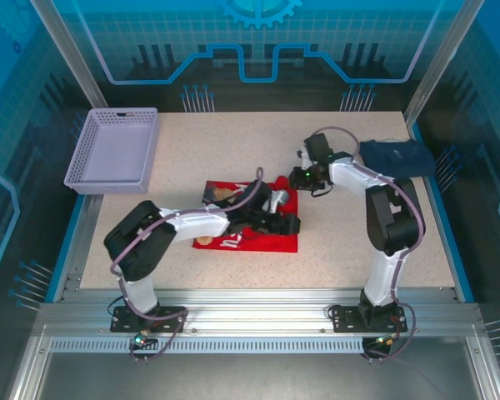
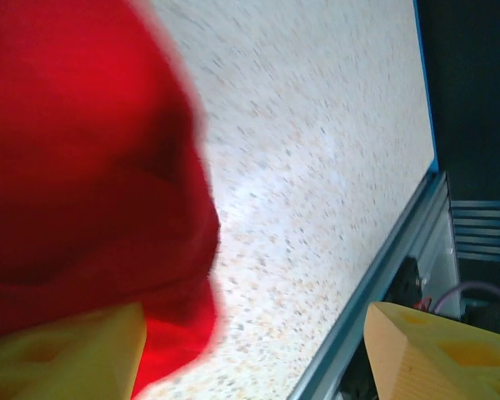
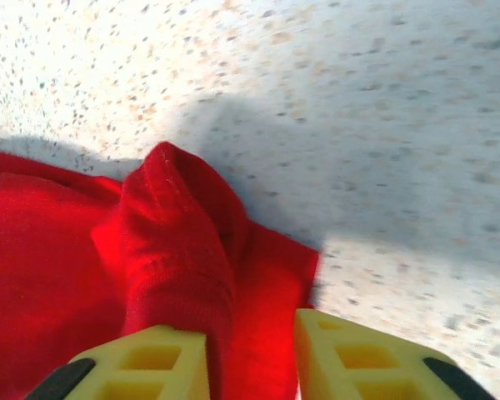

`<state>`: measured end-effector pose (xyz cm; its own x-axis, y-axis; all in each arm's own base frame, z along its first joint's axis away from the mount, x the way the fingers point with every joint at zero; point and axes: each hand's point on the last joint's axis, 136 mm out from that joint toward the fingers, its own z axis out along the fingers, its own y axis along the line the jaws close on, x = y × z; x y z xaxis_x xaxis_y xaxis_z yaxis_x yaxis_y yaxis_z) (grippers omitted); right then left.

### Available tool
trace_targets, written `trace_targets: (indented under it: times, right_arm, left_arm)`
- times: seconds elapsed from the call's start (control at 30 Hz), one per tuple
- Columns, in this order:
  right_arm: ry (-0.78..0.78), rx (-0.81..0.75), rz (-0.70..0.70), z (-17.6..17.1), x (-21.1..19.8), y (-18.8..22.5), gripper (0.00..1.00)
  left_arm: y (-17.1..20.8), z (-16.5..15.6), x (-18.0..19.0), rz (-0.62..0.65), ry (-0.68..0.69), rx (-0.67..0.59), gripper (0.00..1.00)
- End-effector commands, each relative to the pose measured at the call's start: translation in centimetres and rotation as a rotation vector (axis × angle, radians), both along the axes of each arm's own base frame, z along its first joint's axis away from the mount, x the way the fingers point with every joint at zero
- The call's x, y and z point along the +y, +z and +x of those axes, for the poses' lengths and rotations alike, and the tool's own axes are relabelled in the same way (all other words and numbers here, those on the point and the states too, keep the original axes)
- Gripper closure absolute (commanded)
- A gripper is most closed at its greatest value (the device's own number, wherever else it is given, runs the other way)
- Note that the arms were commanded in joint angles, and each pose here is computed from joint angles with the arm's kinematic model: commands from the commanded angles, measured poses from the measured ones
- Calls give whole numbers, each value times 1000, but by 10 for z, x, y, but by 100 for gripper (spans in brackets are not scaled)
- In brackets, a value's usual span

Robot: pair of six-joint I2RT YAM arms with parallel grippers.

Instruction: Fold the inside-out t-shirt

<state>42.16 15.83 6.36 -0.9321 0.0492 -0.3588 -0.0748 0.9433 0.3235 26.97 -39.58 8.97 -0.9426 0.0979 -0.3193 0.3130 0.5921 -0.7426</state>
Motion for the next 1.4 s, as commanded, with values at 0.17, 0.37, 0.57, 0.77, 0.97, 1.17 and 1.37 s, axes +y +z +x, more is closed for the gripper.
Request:
trace_targets:
  times: [0.17,0.37,0.57,0.77,0.97,1.17,1.37]
  right_arm:
    - [-8,17,151,-36,-29,34,56]
    - [63,-9,213,-52,2,38,42]
    - [104,-35,254,-30,32,37,49]
    - [55,57,183,-1,27,-11,57]
    - [23,117,106,24,7,-31,64]
    - [55,26,82,26,-1,16,60]
    - [39,46,253,-44,7,39,51]
  left_arm:
    - [28,-12,-12,40,-134,-170,25]
    - [42,5,54,92,4,-221,23]
    - [12,27,108,177,157,-119,24]
    - [-32,-4,85,165,41,-78,25]
    - [-40,-53,43,193,-209,-153,26]
    - [32,-37,33,79,-221,-358,23]
    - [45,60,95,81,149,-243,22]
